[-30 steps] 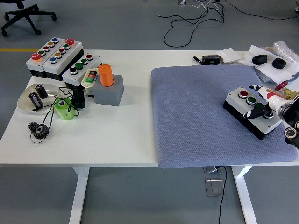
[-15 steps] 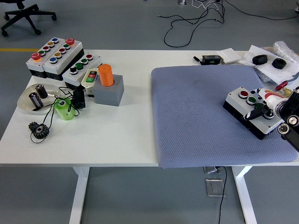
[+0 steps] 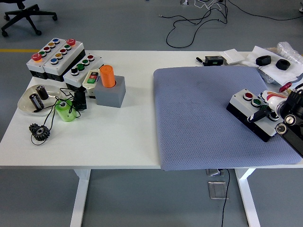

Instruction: Pick up the button,place it on the desk,press the button,press the button

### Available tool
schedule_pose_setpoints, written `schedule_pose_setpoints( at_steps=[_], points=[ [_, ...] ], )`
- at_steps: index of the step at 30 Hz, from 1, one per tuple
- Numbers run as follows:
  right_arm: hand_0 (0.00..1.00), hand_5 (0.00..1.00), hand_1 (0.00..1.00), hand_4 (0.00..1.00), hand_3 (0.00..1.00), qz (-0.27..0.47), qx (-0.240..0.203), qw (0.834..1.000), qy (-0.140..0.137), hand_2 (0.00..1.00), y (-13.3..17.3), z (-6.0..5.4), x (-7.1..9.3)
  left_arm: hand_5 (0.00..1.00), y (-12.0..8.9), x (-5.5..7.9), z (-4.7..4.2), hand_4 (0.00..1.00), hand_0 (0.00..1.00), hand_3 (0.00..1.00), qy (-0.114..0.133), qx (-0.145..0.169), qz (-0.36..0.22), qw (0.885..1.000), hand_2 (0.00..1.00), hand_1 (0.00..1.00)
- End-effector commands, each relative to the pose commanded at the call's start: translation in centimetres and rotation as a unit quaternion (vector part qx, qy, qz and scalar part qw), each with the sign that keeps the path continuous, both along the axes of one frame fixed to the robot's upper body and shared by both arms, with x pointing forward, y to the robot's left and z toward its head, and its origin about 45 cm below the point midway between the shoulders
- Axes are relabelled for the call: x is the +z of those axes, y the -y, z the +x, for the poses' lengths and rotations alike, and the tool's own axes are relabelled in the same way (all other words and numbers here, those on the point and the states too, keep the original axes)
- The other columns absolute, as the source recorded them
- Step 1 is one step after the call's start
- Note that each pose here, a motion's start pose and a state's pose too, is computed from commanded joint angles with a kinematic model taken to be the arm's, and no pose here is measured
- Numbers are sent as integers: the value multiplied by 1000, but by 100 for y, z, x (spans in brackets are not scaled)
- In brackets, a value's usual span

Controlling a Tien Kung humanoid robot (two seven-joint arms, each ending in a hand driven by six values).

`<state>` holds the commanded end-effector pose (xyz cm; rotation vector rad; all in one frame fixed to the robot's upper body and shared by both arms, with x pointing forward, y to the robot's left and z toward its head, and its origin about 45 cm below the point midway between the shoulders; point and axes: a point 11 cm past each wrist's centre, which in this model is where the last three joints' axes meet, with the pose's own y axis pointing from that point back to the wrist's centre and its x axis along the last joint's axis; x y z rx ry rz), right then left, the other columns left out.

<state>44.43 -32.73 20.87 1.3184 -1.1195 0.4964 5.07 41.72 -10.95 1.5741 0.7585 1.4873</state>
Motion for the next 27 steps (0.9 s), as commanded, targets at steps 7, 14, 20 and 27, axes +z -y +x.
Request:
schedule_pose_setpoints(
  at_steps=[7, 14, 20, 27],
  points=[
    [347, 206, 276, 936, 508, -1, -5, 1000, 2, 306, 35, -11, -21, 968, -3, 1, 0, 277, 597, 447, -1, -1, 1, 1000, 482, 514],
    [168, 2, 128, 671, 375, -21, -2, 1000, -1, 212, 75, -50, -74, 973, 3, -4, -24, 280, 597, 445, -3, -2, 0, 1000, 483, 515],
    [162, 2, 91, 701, 336, -25, -3, 1000, 17, 173, 97, -63, -45, 969, 6, -9, -56, 277, 599, 446, -7, -3, 0, 1000, 483, 516],
    [180, 2, 86, 756, 322, -17, 4, 1000, 23, 167, 106, -101, -36, 968, 2, -10, -70, 277, 598, 446, -9, -4, 1, 1000, 484, 515]
  ],
)
